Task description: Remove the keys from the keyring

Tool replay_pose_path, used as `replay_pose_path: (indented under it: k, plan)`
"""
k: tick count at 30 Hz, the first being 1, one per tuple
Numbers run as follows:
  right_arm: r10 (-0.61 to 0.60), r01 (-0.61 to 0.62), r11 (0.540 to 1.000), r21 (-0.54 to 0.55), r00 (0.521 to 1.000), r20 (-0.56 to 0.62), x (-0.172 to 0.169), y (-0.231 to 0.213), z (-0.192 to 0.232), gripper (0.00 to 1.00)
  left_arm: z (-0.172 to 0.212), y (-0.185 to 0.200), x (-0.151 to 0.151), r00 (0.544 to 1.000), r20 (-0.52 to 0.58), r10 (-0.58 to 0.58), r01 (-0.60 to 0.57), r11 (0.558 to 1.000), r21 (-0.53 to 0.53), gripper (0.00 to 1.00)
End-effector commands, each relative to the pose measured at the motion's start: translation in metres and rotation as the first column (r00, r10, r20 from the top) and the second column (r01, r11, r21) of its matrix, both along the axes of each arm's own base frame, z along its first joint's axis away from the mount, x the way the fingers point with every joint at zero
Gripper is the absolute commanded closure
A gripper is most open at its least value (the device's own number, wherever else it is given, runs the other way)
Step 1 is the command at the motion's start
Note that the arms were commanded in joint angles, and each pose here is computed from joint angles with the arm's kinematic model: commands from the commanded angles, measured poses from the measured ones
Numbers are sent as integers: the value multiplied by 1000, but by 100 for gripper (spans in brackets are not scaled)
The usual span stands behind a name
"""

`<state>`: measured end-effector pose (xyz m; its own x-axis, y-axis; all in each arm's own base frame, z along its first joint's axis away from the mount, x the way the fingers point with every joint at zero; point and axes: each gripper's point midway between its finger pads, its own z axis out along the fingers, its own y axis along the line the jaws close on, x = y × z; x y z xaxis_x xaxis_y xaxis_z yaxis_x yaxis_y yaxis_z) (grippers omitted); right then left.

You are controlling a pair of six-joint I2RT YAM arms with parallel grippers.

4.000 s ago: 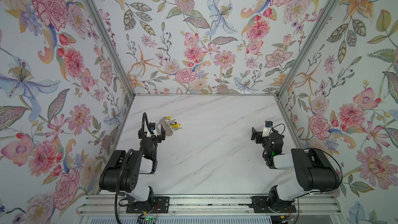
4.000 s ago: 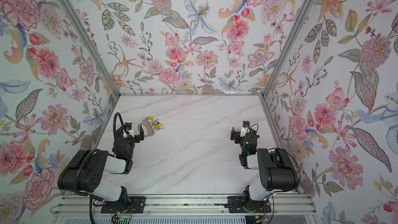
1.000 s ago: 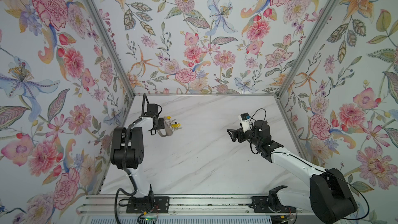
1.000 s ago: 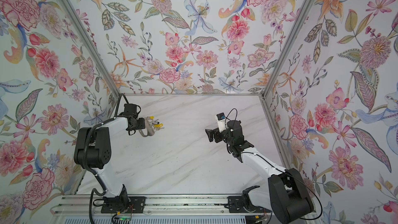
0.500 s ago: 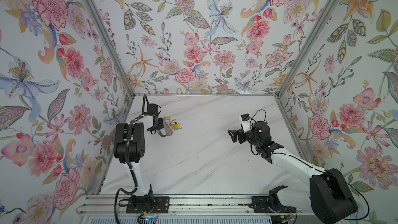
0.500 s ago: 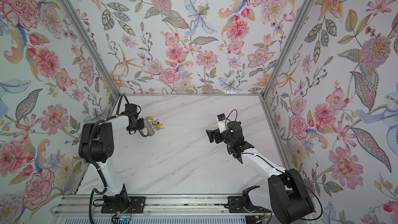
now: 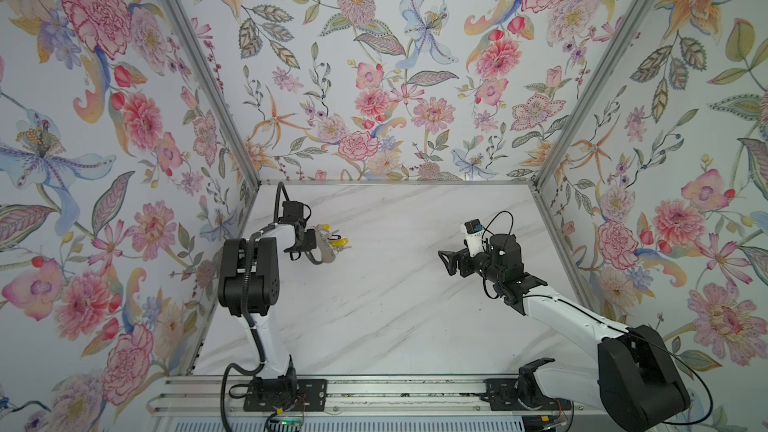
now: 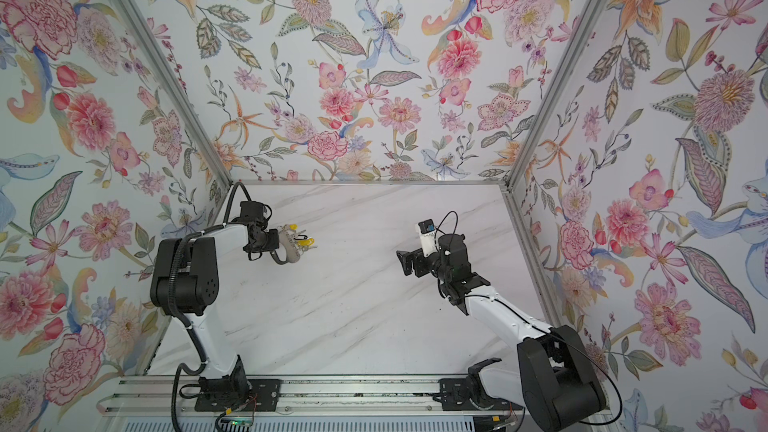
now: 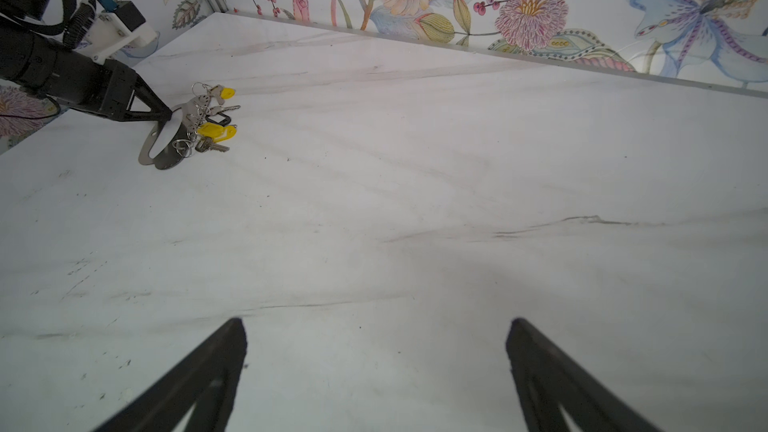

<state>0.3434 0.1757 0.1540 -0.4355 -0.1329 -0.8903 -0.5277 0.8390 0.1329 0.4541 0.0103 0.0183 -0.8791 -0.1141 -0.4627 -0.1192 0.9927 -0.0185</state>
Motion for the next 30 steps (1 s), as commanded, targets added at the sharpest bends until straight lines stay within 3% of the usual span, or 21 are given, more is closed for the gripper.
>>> replay_pose_path:
  k: [1,11,23,30]
  plan:
    - [17,-17,1000,23,1000,6,1,6,12,1,-28,-22,-42,983,-163,-89,91,996,7,76]
    - [37,-37,999,33,999,5,1,9,16,1,-25,-86,-54,942,-197,-271,291,953,81,76]
    - [88,-83,991,108,995,-39,-15,19,18,1,-24,-192,-69,846,-176,-504,518,854,41,76]
    - [98,-89,987,131,993,-65,-21,21,14,1,-18,-209,-72,828,-165,-535,541,841,-15,76]
